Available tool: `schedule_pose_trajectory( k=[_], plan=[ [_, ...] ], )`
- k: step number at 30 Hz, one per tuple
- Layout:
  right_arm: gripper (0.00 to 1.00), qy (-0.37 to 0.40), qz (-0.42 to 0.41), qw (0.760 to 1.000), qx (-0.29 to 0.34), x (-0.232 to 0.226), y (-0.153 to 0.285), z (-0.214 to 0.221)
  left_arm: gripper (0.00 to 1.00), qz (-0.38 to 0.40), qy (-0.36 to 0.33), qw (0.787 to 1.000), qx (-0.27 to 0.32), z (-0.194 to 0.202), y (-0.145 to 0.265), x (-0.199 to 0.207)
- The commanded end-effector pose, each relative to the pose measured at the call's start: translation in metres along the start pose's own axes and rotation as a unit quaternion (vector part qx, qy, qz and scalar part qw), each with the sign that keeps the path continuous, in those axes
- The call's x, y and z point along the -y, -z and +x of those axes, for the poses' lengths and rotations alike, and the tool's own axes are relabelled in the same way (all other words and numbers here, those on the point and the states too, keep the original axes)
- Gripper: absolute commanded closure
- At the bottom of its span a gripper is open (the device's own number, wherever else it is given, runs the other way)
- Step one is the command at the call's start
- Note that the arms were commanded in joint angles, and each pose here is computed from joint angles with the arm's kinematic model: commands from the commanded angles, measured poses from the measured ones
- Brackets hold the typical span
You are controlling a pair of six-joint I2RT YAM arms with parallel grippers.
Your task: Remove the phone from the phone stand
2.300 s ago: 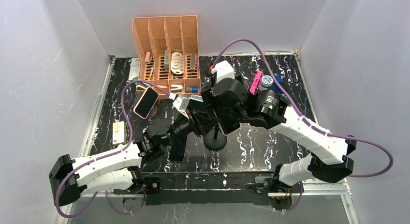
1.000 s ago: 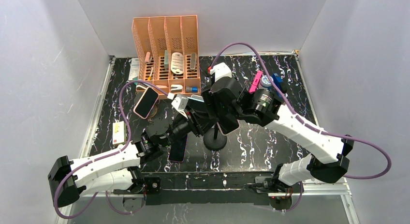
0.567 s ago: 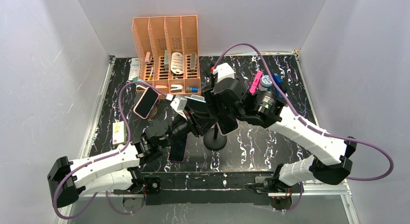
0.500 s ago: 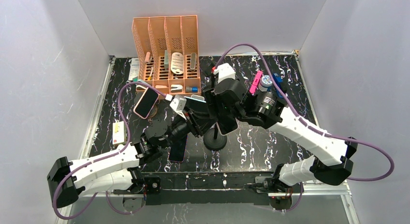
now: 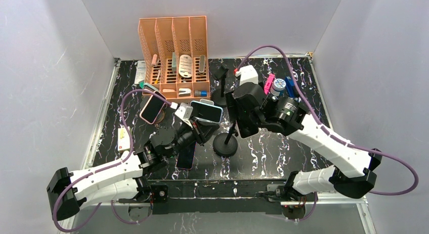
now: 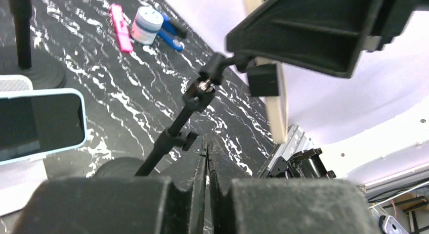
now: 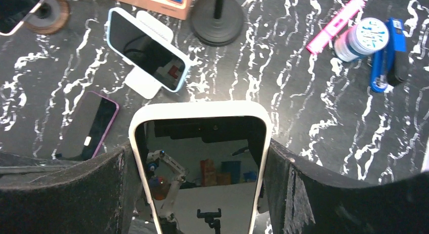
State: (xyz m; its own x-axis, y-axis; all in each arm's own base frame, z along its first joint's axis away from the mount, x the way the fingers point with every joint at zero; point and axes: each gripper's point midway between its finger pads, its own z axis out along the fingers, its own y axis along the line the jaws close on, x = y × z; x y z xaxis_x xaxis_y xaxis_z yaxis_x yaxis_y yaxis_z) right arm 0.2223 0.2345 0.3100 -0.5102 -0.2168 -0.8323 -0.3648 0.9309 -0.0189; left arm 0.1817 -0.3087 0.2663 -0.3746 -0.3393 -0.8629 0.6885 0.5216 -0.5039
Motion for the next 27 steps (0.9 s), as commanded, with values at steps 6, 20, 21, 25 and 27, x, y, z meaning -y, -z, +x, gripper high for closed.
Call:
schedule_pose_trajectory(
  k=[6, 20, 21, 25, 27],
  plan=[
    [0.99, 0.038, 0.047, 0.998, -0.017, 0.033, 0.011, 0.011, 1.0, -0.028, -0.01, 1.0, -0.006, 0.005, 0.0, -0.013],
    [0.99, -0.025, -0.1, 0.995, -0.015, -0.027, 0.027, -0.021, 0.38, 0.104, -0.017, 0.994, -0.009, -0.004, 0.0, 0.039],
    [0.99, -0.026, -0.104, 0.994, -0.015, -0.03, 0.027, -0.022, 0.36, 0.108, -0.017, 0.994, -0.012, -0.004, 0.0, 0.041],
    [0.99, -0.033, -0.118, 0.992, -0.014, -0.038, 0.027, -0.027, 0.33, 0.114, -0.014, 0.993, -0.018, -0.003, 0.002, 0.044],
    [0.99, -0.04, -0.127, 0.991, -0.011, -0.042, 0.028, -0.03, 0.33, 0.118, -0.012, 0.993, -0.016, -0.003, 0.002, 0.045]
  ],
)
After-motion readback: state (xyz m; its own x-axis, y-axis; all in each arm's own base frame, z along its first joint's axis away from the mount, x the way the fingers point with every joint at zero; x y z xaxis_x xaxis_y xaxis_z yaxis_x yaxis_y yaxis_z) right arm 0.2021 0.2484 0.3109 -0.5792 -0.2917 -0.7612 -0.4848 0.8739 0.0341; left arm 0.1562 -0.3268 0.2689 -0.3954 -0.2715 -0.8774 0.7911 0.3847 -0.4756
